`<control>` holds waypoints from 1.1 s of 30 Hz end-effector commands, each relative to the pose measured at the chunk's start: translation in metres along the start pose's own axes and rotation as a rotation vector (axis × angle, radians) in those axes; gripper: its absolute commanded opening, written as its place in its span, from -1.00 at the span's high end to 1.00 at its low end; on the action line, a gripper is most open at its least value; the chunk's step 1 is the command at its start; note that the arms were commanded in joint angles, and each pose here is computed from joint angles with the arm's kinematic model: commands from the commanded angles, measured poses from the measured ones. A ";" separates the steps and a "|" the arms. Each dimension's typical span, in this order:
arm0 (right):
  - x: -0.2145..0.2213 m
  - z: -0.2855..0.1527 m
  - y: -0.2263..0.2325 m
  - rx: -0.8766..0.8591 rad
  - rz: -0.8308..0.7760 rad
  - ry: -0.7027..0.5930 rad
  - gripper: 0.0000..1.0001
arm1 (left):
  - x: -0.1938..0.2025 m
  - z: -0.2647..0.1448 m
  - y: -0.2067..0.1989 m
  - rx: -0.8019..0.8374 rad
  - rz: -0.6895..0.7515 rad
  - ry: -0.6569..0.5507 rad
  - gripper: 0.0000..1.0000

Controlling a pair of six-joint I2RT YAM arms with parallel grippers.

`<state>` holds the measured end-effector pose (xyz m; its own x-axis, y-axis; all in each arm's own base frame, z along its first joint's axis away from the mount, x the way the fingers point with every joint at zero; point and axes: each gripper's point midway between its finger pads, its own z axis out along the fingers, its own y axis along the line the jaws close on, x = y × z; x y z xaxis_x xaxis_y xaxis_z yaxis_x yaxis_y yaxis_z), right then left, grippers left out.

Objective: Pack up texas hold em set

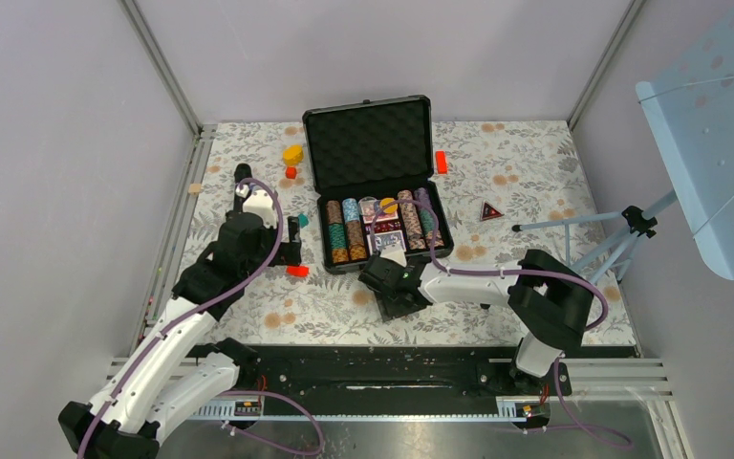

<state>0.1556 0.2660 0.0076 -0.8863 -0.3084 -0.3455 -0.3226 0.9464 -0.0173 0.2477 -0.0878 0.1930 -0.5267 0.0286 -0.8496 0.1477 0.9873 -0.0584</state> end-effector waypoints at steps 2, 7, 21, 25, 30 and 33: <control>0.032 0.015 -0.032 0.118 0.002 0.095 -0.17 | -0.008 0.003 -0.003 0.013 -0.017 -0.033 -0.98; 0.037 0.017 -0.038 0.120 0.021 0.106 -0.12 | -0.007 0.004 -0.004 0.013 -0.017 -0.027 -0.98; 0.045 0.019 -0.051 0.137 0.012 0.135 -0.15 | -0.007 0.005 -0.004 0.015 -0.015 -0.021 -0.98; 0.046 0.019 -0.053 0.152 -0.006 0.151 -0.16 | -0.006 0.005 -0.005 0.016 -0.014 -0.020 -0.98; 0.048 0.017 -0.055 0.160 -0.025 0.166 -0.12 | -0.006 0.005 -0.005 0.019 -0.014 -0.017 -0.98; 0.050 0.017 -0.056 0.163 -0.039 0.181 -0.09 | -0.005 0.006 -0.006 0.022 -0.013 -0.014 -0.98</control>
<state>0.1601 0.2577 0.0072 -0.8913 -0.2833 -0.3540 -0.3034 0.9529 0.0012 0.2486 -0.0888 0.1888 -0.5399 0.0350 -0.8410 0.1493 0.9873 -0.0547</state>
